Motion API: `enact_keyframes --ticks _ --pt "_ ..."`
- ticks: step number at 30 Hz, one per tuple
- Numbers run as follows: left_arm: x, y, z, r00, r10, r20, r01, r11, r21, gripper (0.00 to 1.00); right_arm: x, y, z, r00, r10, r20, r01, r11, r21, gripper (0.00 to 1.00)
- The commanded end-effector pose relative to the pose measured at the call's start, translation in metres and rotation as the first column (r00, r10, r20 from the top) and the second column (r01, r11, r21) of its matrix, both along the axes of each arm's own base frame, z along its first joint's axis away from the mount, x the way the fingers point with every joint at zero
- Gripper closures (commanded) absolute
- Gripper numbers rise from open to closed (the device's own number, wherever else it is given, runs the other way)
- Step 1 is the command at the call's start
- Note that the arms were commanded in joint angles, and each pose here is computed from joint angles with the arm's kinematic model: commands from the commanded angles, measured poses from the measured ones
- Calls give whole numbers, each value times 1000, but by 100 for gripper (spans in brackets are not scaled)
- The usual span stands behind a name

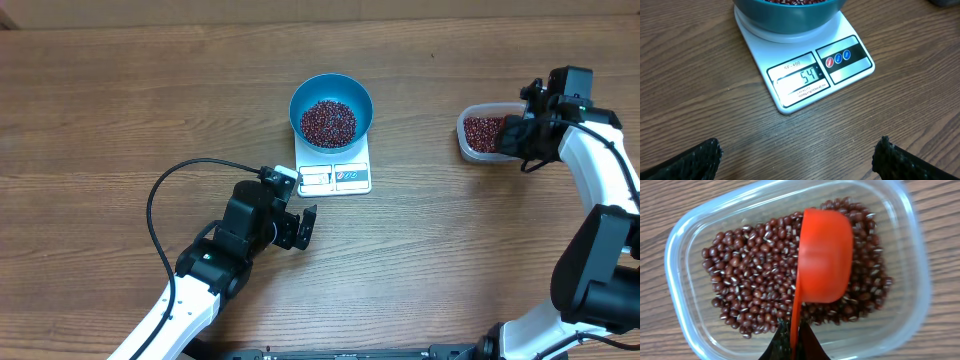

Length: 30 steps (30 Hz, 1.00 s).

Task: Scoop item into bowl and weigh 150g on scale
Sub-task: 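Scoop beans from the container with the right gripper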

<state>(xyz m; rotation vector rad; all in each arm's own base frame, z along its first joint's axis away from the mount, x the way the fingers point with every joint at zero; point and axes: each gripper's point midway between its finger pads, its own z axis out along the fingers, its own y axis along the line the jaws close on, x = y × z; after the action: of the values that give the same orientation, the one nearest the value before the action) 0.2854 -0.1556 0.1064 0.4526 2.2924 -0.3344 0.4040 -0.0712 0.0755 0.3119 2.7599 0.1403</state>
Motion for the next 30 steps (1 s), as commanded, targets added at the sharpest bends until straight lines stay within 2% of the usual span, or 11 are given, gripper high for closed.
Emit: enact_keyframes --ticks 1,13,22,30 --pt "1 3 -4 1000 19 -12 -19 1000 0 0 -3 16 -8 999 34 7 -34 996 76 96" --pt "0 3 -4 1000 19 -13 -19 1000 1 1 0 48 0 995 83 56 -94 963 253 96" --pt "0 3 -4 1000 19 -13 -19 1000 1 0 -1 46 -7 999 34 23 -39 956 290 96" --pt "0 3 -4 1000 19 -13 -19 1000 1 0 -5 50 -20 1000 28 -12 -21 919 393 96"
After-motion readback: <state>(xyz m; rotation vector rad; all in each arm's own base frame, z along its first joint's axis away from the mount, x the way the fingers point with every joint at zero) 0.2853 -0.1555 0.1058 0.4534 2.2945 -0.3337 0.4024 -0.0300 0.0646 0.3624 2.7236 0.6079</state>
